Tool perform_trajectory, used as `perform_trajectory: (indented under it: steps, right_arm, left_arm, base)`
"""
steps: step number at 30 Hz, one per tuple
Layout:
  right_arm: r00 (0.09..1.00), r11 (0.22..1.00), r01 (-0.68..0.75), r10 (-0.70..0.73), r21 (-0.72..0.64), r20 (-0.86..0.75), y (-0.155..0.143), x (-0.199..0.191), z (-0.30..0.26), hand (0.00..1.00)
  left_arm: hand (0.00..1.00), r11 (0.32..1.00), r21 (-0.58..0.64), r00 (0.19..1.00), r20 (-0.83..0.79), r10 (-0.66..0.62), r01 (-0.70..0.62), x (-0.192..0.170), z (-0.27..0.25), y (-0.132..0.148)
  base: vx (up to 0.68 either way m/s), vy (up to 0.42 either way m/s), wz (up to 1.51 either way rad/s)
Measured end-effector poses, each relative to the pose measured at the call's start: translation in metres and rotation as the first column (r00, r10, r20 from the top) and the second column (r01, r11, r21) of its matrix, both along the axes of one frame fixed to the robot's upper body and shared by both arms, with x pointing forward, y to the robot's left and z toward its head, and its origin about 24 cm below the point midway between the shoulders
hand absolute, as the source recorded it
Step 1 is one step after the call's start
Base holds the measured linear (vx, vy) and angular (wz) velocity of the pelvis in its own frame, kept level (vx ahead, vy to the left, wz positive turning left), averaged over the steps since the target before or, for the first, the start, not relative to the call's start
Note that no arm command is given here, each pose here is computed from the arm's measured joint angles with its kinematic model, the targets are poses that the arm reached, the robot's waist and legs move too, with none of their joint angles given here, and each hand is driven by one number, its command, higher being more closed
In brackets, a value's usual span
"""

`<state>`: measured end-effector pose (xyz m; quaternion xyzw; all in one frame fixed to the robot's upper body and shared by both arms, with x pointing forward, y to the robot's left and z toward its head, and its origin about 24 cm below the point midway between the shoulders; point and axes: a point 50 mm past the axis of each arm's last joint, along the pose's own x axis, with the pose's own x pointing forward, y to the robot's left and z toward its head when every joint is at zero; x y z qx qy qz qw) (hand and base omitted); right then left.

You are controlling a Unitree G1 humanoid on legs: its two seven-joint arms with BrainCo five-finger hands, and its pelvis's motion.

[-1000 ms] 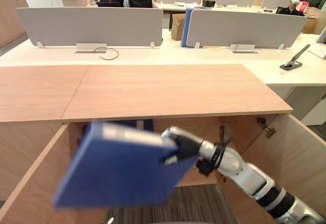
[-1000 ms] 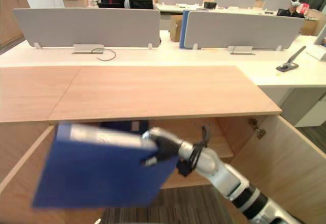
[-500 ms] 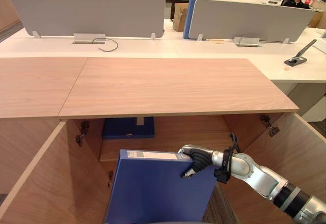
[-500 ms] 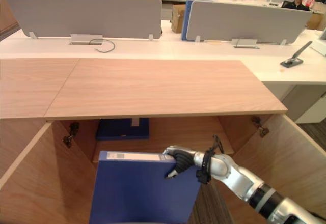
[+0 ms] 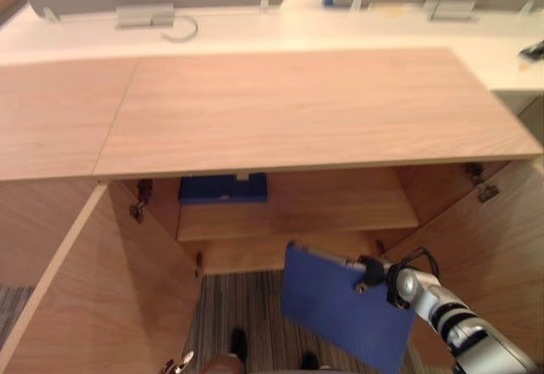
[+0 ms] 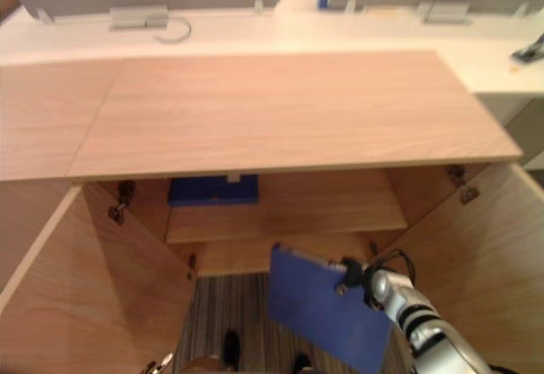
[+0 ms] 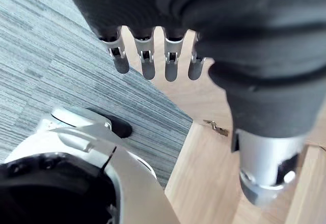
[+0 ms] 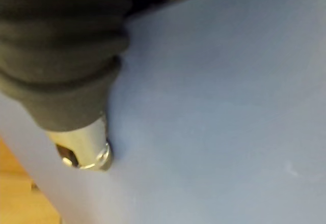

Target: Walk over to the cabinet, pick up the folder, carry it to the office cabinet, place the folder inside the office cabinet, then close the office cabinet door

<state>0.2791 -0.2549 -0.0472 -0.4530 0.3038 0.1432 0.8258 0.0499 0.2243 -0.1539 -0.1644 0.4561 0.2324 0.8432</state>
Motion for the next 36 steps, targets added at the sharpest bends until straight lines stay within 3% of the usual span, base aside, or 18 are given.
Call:
perform_trajectory:
  steps: [3,7,9,10,18,24,36]
  right_arm:
    - [0.962,0.948,0.221,-0.250,0.228,0.108,0.005,0.017,0.013,1.00]
    - [0.944,0.887,0.282,-0.325,0.365,0.061,0.023,0.017,0.004,1.00]
    - [0.907,0.786,0.334,-0.418,0.521,0.048,0.047,0.025,0.005,1.00]
    - [0.906,0.776,0.332,-0.420,0.536,0.048,0.051,0.026,0.006,1.00]
    - [0.940,0.799,0.193,-0.317,0.569,0.126,0.069,0.035,0.022,1.00]
    - [0.968,0.829,0.178,-0.245,0.530,0.059,0.076,0.014,0.001,1.00]
    - [0.957,0.795,0.239,-0.290,0.557,0.002,0.072,-0.008,-0.015,1.00]
  left_arm:
    - [0.00,1.000,0.019,1.000,0.017,0.023,-0.023,0.004,0.002,0.004]
    - [0.00,0.997,0.031,0.997,0.046,0.069,-0.070,0.013,0.005,0.007]
    - [0.00,0.995,0.020,0.994,0.052,0.099,-0.100,0.014,0.005,0.007]
    - [0.00,0.993,0.020,0.992,0.055,0.111,-0.112,0.014,0.005,0.008]
    - [0.00,0.984,0.084,0.983,0.111,0.148,-0.158,0.027,0.016,0.035]
    - [0.00,0.988,0.015,0.974,0.168,0.152,-0.157,0.055,0.015,0.012]
    - [0.00,0.991,0.023,0.976,0.176,0.128,-0.134,0.059,0.016,0.008]
  base:
    - [0.00,0.041,0.01]
    - [-0.01,0.050,-0.09]
    - [-0.06,0.058,-0.42]
    - [-0.09,0.064,-0.32]
    - [-0.11,0.021,0.17]
    - [0.06,-0.212,0.25]
    - [0.01,-0.053,0.10]
